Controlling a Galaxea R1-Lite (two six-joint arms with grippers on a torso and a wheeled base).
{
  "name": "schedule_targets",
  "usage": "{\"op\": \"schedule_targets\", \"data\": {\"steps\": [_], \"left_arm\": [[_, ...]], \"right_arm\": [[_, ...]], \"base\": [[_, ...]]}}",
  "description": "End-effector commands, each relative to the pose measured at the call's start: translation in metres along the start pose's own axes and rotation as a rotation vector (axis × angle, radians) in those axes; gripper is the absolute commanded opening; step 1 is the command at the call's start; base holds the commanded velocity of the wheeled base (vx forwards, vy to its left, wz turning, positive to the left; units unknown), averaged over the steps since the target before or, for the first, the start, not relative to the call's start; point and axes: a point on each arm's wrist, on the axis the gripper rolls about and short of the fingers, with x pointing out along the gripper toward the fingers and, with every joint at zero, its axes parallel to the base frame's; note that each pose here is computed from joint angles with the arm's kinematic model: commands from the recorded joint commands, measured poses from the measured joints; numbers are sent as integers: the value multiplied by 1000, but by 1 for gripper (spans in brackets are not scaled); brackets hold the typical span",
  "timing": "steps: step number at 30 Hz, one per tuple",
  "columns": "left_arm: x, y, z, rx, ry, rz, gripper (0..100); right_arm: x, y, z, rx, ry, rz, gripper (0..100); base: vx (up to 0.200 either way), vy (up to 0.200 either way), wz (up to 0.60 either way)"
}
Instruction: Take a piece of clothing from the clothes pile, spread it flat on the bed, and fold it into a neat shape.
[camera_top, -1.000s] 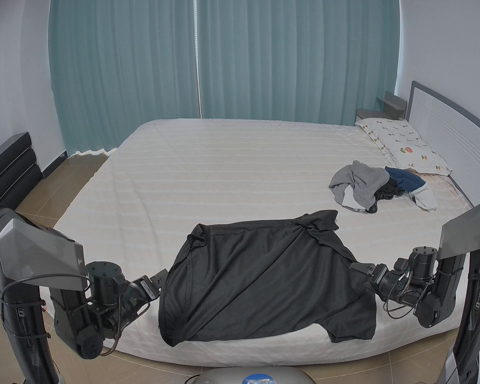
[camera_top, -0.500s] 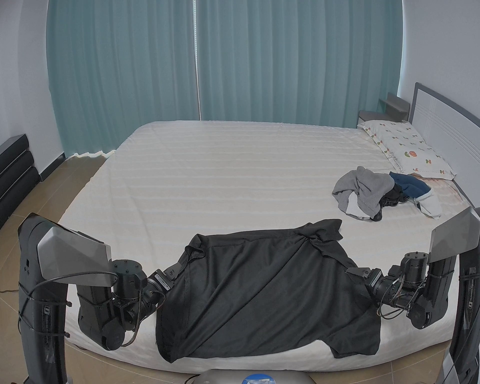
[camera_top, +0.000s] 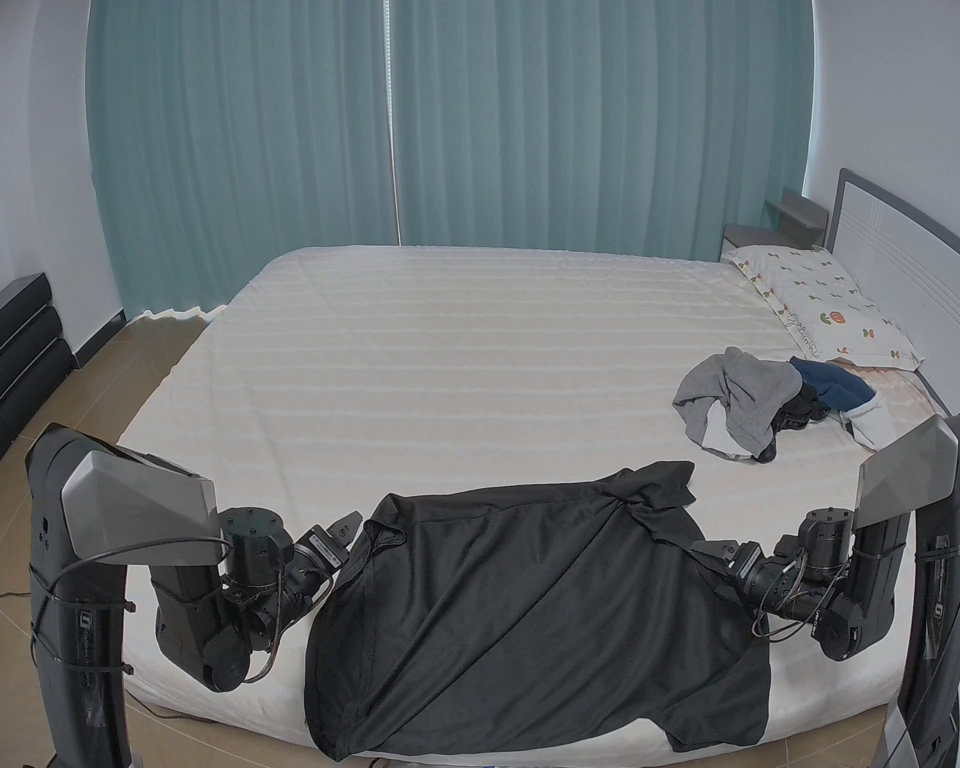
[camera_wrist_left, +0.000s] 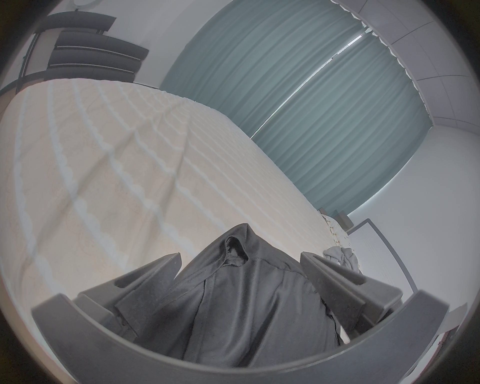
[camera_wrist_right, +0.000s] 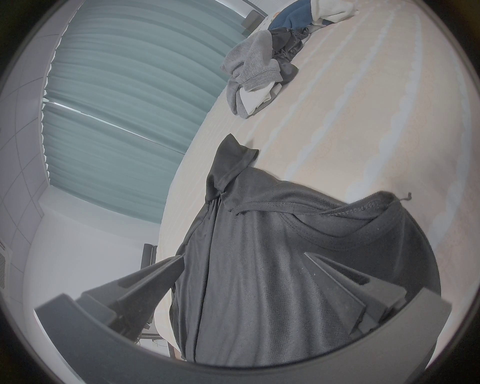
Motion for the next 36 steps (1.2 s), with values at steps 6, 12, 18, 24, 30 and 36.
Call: {"op": "schedule_targets", "data": {"steps": [6, 12, 18, 24, 30, 36], "left_arm": [[28, -44, 26, 5, -3, -27, 100], [68, -67, 8, 31, 88, -12, 100], [91, -61, -12, -11, 182, 34, 100], [89, -60, -7, -67, 188, 39, 100], [98, -59, -16, -54, 189, 31, 100], [104, -57, -21, -31, 195, 39, 100]], "right_arm": [[1, 1, 0, -7, -4, 12, 100], [1, 1, -1, -10, -2, 11, 100], [1, 1, -1, -10, -3, 10, 100], [3, 0, -3, -14, 3, 5, 100], [4, 1, -5, -18, 8, 6, 100], [5, 1, -4, -20, 4, 9, 100]], "base": [[0, 0, 0], [0, 0, 0], [0, 0, 0], [0, 0, 0], [0, 0, 0], [0, 0, 0]]}}
